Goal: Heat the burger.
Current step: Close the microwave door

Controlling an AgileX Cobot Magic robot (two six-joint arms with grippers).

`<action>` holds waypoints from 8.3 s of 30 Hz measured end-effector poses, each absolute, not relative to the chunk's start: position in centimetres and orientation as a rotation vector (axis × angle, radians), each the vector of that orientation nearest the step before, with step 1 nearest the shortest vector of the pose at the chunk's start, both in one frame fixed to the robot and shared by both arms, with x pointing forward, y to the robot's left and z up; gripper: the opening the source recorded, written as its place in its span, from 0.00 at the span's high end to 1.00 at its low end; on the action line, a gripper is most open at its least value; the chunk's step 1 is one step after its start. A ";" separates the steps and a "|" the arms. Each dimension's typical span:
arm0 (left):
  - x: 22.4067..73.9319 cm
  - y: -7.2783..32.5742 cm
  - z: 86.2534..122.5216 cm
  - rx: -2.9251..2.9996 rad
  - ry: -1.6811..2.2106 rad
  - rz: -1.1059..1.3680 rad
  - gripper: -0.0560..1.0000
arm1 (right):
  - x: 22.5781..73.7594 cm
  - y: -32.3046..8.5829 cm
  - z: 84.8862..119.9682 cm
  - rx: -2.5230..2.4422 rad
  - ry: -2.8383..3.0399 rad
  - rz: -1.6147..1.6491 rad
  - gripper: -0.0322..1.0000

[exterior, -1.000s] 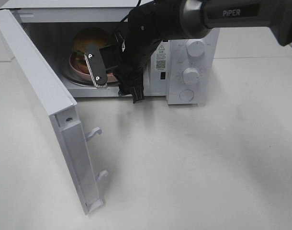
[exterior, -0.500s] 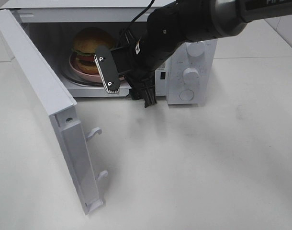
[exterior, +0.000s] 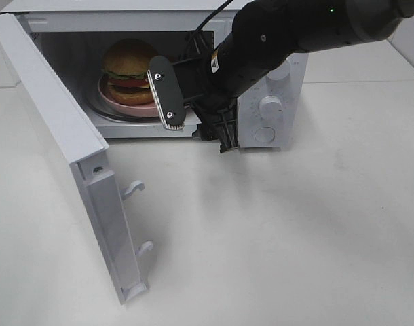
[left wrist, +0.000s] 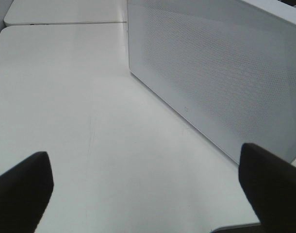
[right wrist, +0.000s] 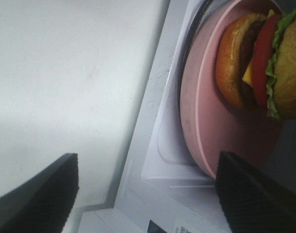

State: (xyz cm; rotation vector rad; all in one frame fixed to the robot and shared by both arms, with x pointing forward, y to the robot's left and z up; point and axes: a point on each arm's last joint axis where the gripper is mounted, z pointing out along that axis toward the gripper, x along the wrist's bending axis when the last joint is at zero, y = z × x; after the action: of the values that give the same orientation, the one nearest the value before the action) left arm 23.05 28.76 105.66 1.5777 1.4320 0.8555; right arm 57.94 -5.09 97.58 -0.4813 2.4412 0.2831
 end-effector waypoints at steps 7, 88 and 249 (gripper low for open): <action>23.0 28.8 105.7 1.578 1.432 0.855 0.03 | 56.6 -6.2 98.7 -0.413 2.449 0.300 0.23; 23.0 28.8 105.7 1.578 1.432 0.855 0.03 | 35.1 -26.3 106.1 1.544 2.278 0.461 0.23; 44.1 26.9 98.1 1.586 1.265 1.047 0.95 | 23.3 -30.9 104.9 1.509 1.627 0.929 0.25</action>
State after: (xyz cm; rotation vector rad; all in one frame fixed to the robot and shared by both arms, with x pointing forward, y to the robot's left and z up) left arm 44.13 26.87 98.10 1.5862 1.2649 1.0469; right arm 23.29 -30.89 104.94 1.5088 1.6267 0.9289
